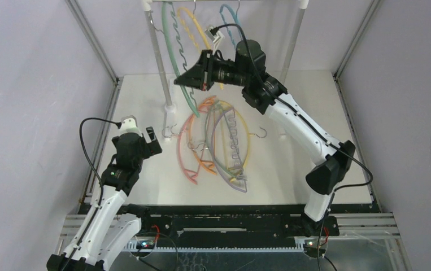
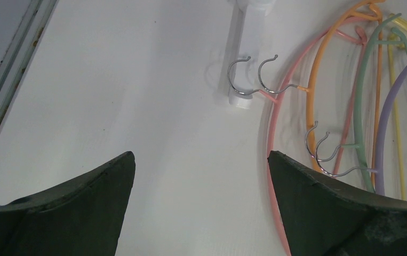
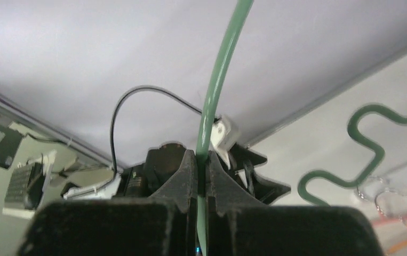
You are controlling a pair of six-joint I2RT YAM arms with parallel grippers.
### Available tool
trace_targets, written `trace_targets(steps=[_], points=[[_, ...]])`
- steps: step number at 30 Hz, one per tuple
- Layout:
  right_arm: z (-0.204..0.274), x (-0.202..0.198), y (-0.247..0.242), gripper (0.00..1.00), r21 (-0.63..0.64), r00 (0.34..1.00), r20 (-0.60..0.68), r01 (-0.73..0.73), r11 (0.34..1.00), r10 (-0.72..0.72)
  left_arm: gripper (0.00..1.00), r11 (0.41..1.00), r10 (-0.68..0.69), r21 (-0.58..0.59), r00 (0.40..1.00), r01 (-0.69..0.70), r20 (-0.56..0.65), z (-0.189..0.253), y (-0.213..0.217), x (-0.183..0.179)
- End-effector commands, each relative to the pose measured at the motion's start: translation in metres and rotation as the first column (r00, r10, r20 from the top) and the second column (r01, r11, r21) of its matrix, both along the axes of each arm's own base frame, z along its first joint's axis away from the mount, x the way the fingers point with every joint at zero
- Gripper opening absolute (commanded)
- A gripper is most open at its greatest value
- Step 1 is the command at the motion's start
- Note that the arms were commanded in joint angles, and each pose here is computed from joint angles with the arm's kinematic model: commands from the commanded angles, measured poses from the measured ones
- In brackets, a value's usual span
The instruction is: Organize the hangers
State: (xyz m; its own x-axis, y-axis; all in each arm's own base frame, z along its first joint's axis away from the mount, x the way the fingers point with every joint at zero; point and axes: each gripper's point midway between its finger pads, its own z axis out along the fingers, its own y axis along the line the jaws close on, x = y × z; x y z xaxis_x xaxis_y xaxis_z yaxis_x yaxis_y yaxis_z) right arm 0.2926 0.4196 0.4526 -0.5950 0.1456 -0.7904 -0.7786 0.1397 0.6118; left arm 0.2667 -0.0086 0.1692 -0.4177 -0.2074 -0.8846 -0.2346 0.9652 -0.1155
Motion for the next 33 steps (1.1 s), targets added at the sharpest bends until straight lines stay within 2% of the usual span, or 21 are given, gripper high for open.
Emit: trace_targets(steps=[1, 11, 20, 33], points=[[0.063, 0.025, -0.001, 0.00, 0.171, 0.989, 0.131, 0.049, 0.984, -0.072, 1.00, 1.000, 0.016, 0.010, 1.000, -0.016, 0.009, -0.002, 0.004, 0.002], [0.057, 0.086, -0.003, 0.00, 0.204, 0.970, 0.049, 0.225, 0.953, -0.240, 0.99, 1.000, 0.019, 0.016, 1.000, -0.019, 0.005, -0.003, 0.005, 0.002], [0.065, 0.100, -0.010, 0.00, 0.252, 0.960, 0.033, 0.261, 0.932, -0.278, 0.99, 1.000, 0.010, 0.016, 1.000, -0.010, -0.008, -0.007, 0.002, 0.006], [0.042, 0.138, -0.029, 0.00, 0.245, 0.912, -0.130, 0.409, 0.879, -0.389, 1.00, 1.000, 0.011, 0.015, 1.000, -0.011, -0.013, -0.008, 0.003, 0.004]])
